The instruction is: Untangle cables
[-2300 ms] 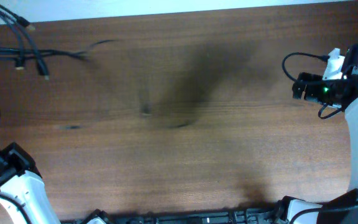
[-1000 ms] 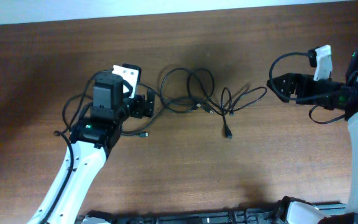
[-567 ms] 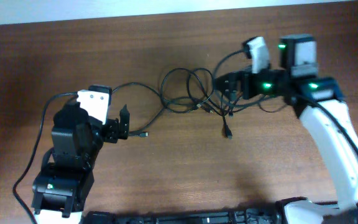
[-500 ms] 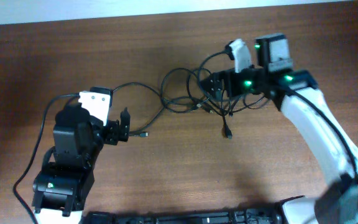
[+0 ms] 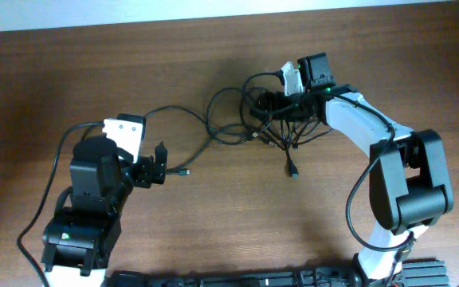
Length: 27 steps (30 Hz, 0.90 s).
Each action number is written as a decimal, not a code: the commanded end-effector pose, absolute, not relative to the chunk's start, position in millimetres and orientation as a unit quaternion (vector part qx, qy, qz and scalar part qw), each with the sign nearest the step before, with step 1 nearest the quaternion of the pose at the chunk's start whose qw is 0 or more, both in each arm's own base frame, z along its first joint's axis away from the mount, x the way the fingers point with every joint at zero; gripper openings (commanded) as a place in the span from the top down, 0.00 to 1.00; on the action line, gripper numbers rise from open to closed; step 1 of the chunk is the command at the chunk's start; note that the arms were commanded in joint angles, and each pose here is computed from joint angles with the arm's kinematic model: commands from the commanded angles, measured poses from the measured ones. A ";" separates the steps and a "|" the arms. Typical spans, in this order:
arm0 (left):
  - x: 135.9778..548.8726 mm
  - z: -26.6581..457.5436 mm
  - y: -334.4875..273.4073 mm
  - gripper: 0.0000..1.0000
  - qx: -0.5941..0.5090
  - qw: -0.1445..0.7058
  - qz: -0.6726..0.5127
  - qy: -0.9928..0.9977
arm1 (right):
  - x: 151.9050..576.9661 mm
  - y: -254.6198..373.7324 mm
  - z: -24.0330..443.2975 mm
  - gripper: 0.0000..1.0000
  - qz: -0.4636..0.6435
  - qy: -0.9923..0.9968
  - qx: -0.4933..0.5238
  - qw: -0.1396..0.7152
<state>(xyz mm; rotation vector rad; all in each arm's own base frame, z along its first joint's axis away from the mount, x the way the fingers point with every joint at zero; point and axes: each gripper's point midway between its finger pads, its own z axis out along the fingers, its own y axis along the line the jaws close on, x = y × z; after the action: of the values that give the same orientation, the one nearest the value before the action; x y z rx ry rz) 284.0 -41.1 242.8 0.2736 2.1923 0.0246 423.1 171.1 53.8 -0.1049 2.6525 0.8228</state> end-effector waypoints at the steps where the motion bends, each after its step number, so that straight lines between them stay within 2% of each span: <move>1: 284.2 243.6 -38.0 0.01 0.113 0.450 0.019 0.886 | 432.0 165.0 51.3 0.01 0.265 0.941 -0.051 0.203; 5: 284.2 243.6 -38.0 0.01 0.113 0.450 0.019 0.886 | 440.5 162.4 39.9 0.01 0.253 0.943 -0.048 0.212; 8: 281.0 239.4 -37.4 0.01 0.115 0.440 0.020 0.890 | 441.6 168.8 18.9 0.09 0.269 0.941 -0.051 0.198; 10: 280.3 238.5 -37.3 0.01 0.115 0.438 0.020 0.891 | 443.4 170.1 12.3 0.25 0.271 0.941 -0.052 0.198; 11: 280.3 238.4 -37.3 0.01 0.115 0.438 0.020 0.891 | 444.5 170.4 12.3 0.42 0.271 0.940 -0.052 0.200; 12: 279.9 238.0 -37.2 0.01 0.115 0.437 0.020 0.892 | 444.8 171.2 12.9 0.53 0.274 0.939 -0.053 0.201; 13: 279.3 237.1 -37.1 0.01 0.115 0.435 0.020 0.893 | 444.2 173.4 14.3 0.69 0.281 0.937 -0.056 0.200; 16: 278.2 235.7 -36.9 0.01 0.115 0.432 0.020 0.894 | 442.9 177.7 16.9 0.96 0.294 0.933 -0.060 0.199; 19: 278.2 235.7 -36.9 0.01 0.115 0.432 0.020 0.894 | 444.5 180.8 23.8 0.96 0.306 0.928 -0.064 0.201; 21: 278.2 235.7 -36.9 0.01 0.115 0.432 0.020 0.894 | 451.8 182.5 57.6 0.96 0.309 0.923 -0.069 0.219; 23: 278.2 235.7 -36.9 0.01 0.115 0.432 0.020 0.894 | 461.0 184.3 122.3 0.96 0.311 0.910 -0.087 0.258; 27: 278.2 235.7 -36.9 0.01 0.115 0.432 0.020 0.894 | 453.2 177.7 286.0 0.96 0.294 0.864 -0.135 0.385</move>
<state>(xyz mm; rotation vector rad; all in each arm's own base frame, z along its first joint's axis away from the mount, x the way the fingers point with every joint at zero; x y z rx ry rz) 277.5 -39.9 234.4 0.2809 2.2351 0.0277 458.2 180.0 181.0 -0.2584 2.4299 0.8044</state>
